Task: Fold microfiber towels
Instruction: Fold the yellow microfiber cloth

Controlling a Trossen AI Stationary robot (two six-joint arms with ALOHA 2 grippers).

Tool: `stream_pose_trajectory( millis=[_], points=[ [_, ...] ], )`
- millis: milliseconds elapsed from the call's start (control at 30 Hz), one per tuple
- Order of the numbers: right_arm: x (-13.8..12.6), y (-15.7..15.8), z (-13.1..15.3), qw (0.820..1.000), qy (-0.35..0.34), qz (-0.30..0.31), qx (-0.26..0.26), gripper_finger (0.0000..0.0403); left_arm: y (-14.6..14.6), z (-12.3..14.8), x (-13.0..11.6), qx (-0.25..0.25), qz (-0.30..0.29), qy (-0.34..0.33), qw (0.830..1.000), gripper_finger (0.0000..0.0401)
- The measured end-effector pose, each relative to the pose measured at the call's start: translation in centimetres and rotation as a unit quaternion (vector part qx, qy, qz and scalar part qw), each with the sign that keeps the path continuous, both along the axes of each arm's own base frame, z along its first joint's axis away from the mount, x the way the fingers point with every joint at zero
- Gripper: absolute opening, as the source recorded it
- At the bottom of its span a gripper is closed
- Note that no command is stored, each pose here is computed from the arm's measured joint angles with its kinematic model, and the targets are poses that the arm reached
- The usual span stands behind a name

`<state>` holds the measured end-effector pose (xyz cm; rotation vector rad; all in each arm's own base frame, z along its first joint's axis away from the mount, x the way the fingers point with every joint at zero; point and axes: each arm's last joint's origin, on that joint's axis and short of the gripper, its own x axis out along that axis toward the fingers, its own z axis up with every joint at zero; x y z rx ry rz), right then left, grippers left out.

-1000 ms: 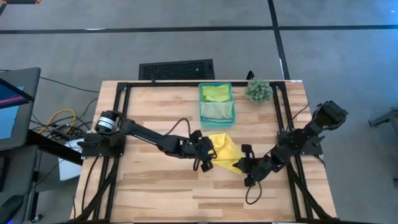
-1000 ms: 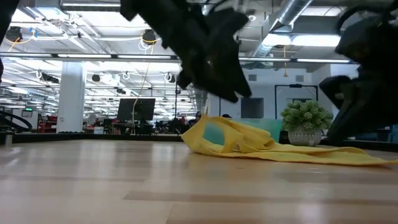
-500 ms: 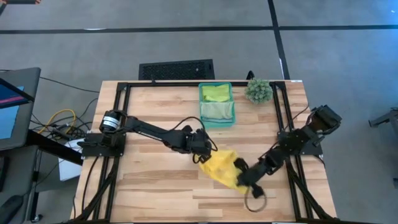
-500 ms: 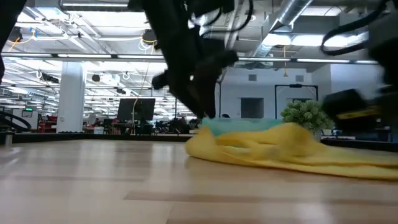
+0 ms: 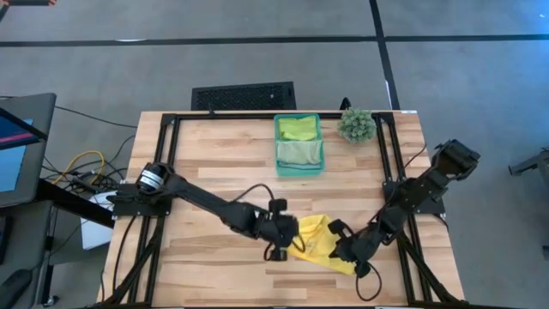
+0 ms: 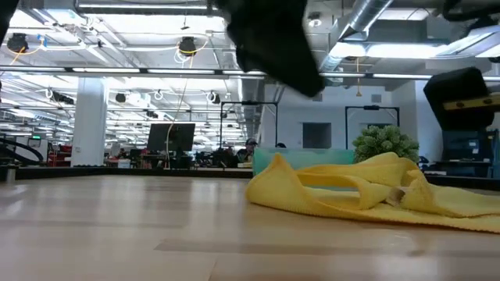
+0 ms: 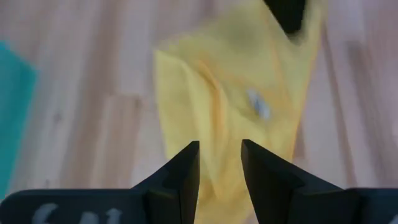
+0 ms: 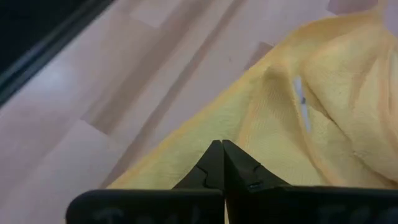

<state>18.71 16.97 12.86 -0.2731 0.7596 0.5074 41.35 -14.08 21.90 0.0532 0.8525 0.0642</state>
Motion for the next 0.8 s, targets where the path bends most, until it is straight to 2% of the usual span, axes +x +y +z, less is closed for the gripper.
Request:
stream_pose_trajectory(
  millis=[67,167,333,400,500,567,667,800],
  points=[
    [0.3,-0.2,-0.4,1.000,0.005,-0.008,-0.006,0.0013,-0.6,-1.2,-0.1,0.019,-0.021,0.023,0.999,0.0111],
    [0.8,-0.7,-1.0,1.000,0.014,-0.023,-0.015,0.0013,-0.8,-3.2,0.5,0.026,-0.015,0.036,0.999,0.0111],
    [1.3,-1.1,-1.9,0.998,0.032,-0.046,-0.015,0.0013,1.3,-6.8,1.9,-0.039,-0.017,0.091,0.995,0.0105],
    [1.3,-1.3,-2.1,0.998,0.039,-0.051,-0.020,0.0013,2.1,-7.4,2.4,-0.074,-0.017,0.095,0.993,0.0091],
    [1.3,-1.3,-2.1,0.998,0.038,-0.051,-0.020,0.0013,2.7,-7.6,2.5,-0.088,-0.015,0.104,0.991,0.0052],
    [1.3,-1.3,-2.0,0.998,0.034,-0.048,-0.020,0.0013,2.8,-7.5,2.4,-0.069,-0.017,0.111,0.991,0.0018],
    [1.3,-1.2,-2.0,0.998,0.033,-0.046,-0.020,0.0013,2.1,-6.1,2.3,-0.013,-0.012,0.117,0.993,0.0007],
    [1.3,-1.3,-2.0,0.998,0.035,-0.047,-0.022,0.0013,-0.3,-2.3,1.8,0.131,0.007,0.107,0.986,0.0002]
  ],
)
